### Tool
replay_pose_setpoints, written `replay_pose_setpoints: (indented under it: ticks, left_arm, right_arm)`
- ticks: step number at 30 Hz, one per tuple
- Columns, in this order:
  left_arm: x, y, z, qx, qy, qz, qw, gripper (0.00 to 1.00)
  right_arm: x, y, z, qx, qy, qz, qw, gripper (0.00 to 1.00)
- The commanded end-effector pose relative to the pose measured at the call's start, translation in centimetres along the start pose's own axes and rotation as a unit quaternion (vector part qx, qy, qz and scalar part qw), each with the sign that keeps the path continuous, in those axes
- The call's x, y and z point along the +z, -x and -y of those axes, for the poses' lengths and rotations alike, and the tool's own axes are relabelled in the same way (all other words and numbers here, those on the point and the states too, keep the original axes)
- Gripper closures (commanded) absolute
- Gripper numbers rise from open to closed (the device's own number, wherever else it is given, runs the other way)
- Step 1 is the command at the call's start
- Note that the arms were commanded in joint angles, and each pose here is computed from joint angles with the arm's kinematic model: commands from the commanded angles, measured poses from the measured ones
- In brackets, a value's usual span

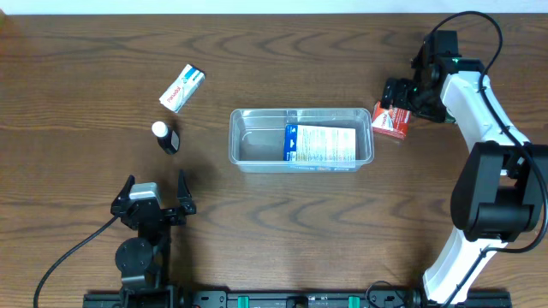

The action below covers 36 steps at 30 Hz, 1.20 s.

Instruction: Pack container

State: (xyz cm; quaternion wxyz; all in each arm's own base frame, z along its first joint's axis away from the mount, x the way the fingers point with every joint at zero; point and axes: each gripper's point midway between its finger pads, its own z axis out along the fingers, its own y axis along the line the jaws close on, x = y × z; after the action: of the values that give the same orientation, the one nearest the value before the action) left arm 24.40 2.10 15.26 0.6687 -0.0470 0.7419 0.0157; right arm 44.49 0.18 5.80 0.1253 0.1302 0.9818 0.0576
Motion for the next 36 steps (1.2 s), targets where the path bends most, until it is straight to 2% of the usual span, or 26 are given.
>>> replay_pose_setpoints:
  ticks: [1,14,21,36]
  left_arm:
    - [0.1,-1.6,-0.3,0.001,0.007,-0.024,1.0,0.02]
    - [0.1,-1.6,-0.3,0.001,0.007,-0.024,1.0,0.02]
    - [0.1,-1.6,-0.3,0.001,0.007,-0.024,1.0,0.02]
    - [0.1,-1.6,-0.3,0.001,0.007,-0.024,1.0,0.02]
  right_arm:
    - [1.1,0.2,-0.4,-0.009,-0.019,-0.002,1.0,0.01]
    - [2.9,0.6,-2.5,-0.061,-0.02,0.013,0.998,0.01]
    - [4.2,-0.6,-1.5,-0.039,-0.044,-0.012,0.998,0.01]
    - [3.8,-2.5,0.7,0.011,-0.084,-0.051,0.995,0.01]
